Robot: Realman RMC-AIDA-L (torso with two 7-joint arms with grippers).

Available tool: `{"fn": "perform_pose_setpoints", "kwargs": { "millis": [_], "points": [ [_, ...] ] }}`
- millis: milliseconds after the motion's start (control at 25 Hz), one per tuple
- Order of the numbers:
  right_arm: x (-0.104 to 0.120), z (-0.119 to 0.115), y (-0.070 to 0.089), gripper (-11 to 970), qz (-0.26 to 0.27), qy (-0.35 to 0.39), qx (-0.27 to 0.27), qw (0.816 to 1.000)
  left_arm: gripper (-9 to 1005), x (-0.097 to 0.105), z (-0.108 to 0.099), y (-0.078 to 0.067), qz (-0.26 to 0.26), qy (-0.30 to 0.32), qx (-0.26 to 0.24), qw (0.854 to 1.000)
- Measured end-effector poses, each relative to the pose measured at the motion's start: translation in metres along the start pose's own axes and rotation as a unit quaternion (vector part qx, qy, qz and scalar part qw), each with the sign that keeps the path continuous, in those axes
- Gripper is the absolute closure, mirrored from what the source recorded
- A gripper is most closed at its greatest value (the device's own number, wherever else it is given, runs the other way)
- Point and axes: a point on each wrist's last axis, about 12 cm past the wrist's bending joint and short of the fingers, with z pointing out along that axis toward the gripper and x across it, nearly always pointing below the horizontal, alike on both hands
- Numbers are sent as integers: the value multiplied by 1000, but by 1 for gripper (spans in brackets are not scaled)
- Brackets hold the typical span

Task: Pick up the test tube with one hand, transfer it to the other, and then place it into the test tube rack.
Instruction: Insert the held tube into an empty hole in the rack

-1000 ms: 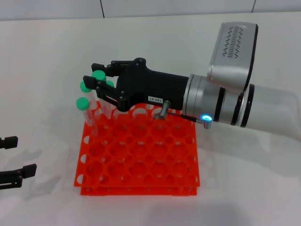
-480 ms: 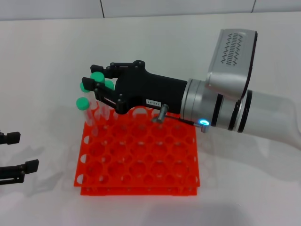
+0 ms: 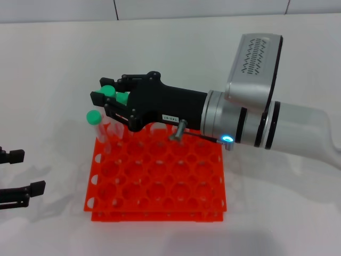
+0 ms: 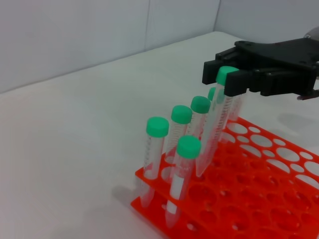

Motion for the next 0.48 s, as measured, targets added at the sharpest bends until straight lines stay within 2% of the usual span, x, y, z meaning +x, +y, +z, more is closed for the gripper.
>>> {"fn": "perform_pose_setpoints", "kwargs": {
  "millis": [480],
  "points": [
    [1,2,-1,592,-3,3,-1,1000,112,-1,1,0,2,0,1,1000]
  ]
}}
